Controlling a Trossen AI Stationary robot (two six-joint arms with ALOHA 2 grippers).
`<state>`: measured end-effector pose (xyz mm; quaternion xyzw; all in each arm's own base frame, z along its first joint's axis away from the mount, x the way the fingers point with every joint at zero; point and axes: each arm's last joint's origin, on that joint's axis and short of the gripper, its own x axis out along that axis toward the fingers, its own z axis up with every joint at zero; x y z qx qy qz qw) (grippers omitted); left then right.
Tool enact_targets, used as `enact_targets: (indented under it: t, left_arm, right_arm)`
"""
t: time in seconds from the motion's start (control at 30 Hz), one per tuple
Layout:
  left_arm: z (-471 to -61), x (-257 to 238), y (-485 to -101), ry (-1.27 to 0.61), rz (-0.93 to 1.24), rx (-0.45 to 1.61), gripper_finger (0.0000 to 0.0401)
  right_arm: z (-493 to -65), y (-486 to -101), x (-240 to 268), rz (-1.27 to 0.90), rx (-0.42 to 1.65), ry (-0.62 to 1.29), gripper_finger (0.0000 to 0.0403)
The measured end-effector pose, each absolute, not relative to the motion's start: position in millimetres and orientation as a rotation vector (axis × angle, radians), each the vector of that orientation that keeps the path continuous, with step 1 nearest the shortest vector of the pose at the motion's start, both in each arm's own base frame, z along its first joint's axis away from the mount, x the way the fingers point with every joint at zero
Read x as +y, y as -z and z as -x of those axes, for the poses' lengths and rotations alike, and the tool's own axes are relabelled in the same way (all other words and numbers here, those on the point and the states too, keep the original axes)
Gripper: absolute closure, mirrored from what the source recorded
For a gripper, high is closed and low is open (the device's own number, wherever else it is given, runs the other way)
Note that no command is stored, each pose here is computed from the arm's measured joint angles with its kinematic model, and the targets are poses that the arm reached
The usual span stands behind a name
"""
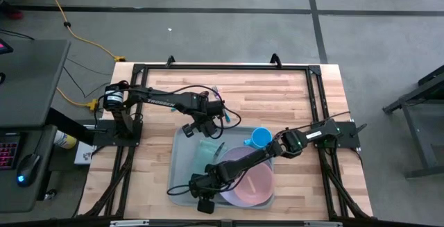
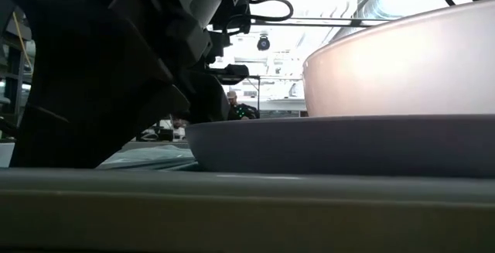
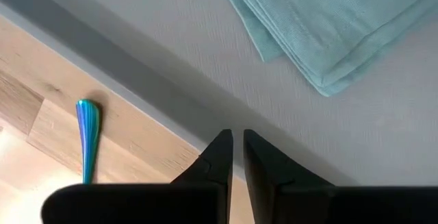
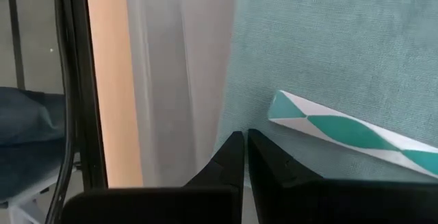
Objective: Set up tray
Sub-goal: Adjust the blue napkin
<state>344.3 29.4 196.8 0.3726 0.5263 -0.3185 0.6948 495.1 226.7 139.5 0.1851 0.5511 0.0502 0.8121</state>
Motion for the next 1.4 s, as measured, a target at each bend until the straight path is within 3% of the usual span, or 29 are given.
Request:
enact_targets:
  t: [0.6, 0.77, 0.93, 1.1, 1.4]
  left_arm:
    - [-344.0, 29.5, -196.6, 0.698, -0.817, 1.184, 0.0334]
    - [-343.3, 29.4, -196.5, 0.697, -0.805, 1.193, 0.0334]
    - [-341.2, 29.2, -196.0, 0.703, -0.791, 1.213, 0.0334]
    - [-341.0, 27.4, -196.2, 0.726, -0.732, 1.191, 0.0336]
    - [-328.7, -6.3, -173.2, 0.898, -0.542, 1.174, 0.039]
  right_arm:
    - [-495.2, -177.2, 224.3, -0.27, 1.018, -0.104, 0.0403]
    - [-489.7, -188.6, 223.1, -0.176, 0.971, 0.007, 0.0403]
    - [-469.9, -236.8, 219.8, -0.099, 0.919, 0.075, 0.0403]
    - [-437.0, -273.3, 201.7, -0.075, 1.005, 0.252, 0.0403]
    - [-368.4, -342.3, 184.8, -0.178, 0.961, 0.561, 0.0403]
